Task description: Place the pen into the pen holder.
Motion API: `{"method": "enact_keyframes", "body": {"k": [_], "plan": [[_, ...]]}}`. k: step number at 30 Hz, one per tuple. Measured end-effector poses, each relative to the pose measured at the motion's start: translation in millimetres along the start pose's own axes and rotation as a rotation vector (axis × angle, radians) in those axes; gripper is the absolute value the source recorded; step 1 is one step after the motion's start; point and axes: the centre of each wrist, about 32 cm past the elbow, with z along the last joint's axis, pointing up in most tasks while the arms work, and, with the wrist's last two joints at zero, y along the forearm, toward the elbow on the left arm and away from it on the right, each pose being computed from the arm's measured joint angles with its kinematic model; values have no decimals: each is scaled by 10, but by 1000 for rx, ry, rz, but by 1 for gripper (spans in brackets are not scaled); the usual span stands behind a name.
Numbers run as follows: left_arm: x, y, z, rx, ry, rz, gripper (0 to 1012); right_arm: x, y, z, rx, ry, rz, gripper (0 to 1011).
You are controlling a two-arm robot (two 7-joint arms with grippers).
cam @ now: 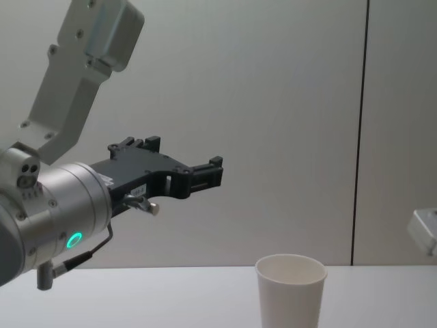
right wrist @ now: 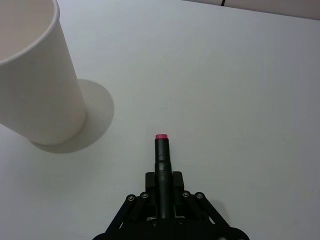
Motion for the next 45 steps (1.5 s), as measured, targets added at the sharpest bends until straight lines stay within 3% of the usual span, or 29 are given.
{"method": "enact_keyframes", "body": {"k": [9, 20, 45], "plan": [[0, 0, 0, 0, 0, 0, 1004, -6, -12, -10, 22, -9, 2, 185], [0, 0, 0, 0, 0, 0, 1004, -20, -111, 45, 137, -24, 2, 184], [0, 0, 0, 0, 0, 0, 1004, -83, -383, 209, 539, -59, 15, 184]]}}
